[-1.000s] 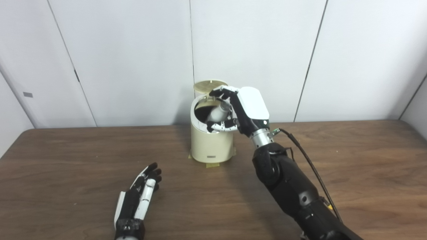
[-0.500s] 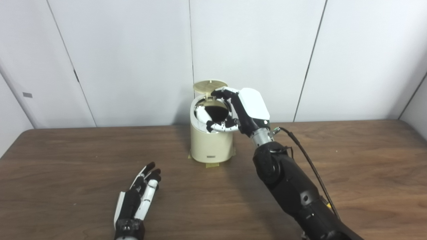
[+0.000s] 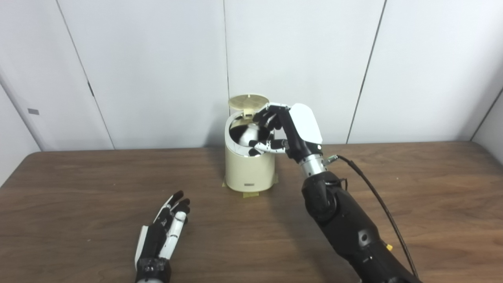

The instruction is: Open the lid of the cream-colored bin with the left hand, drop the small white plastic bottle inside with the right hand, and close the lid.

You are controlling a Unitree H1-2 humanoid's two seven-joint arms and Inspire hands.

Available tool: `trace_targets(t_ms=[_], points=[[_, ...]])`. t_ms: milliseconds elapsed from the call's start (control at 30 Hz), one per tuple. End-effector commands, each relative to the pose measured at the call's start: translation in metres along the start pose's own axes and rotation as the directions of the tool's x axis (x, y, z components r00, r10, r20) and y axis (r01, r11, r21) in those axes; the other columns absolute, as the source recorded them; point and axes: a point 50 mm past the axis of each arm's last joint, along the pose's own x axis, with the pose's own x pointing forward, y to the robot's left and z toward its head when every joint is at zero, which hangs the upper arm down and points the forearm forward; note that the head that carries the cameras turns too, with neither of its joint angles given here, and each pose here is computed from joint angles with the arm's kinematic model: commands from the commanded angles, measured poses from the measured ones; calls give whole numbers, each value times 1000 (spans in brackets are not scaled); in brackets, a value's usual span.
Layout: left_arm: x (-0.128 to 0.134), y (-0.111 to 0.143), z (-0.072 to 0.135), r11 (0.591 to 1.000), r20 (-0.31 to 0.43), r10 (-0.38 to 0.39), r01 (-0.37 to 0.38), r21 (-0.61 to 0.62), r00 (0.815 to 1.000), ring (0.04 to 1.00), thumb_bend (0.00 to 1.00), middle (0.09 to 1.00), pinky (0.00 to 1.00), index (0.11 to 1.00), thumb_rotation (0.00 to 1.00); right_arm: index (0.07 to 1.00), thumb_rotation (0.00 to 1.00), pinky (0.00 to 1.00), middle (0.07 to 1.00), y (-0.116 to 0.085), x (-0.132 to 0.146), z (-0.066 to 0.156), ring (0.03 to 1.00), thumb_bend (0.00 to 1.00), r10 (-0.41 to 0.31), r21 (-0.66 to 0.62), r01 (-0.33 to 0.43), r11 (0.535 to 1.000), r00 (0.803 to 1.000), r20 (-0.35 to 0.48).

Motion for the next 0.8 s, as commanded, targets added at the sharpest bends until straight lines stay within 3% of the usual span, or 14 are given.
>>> trace_targets(t_ms=[0,233,467,633,767], points=[[7,-4,6,1000,33,-16,16,6,999,873,497,870,905,928,680,499,0,380,494,-22,19,15,414,520,-84,26,82,996,993,83],[10,-4,3,1000,32,-20,19,6,999,879,505,870,916,929,680,493,0,391,487,-32,11,10,427,521,-139,34,136,990,986,91],[13,-2,4,1000,35,-10,11,-18,999,871,526,864,907,925,670,523,0,323,478,-49,-14,-4,393,518,-179,125,183,975,983,-40],[16,3,4,1000,40,5,-4,-21,999,864,560,856,894,914,667,537,0,341,469,-67,-35,-13,403,517,-130,235,170,957,976,-177],[20,6,6,999,44,21,-20,-34,999,866,586,865,882,908,670,542,0,396,477,-84,-63,-23,424,514,-40,297,129,946,957,-288]])
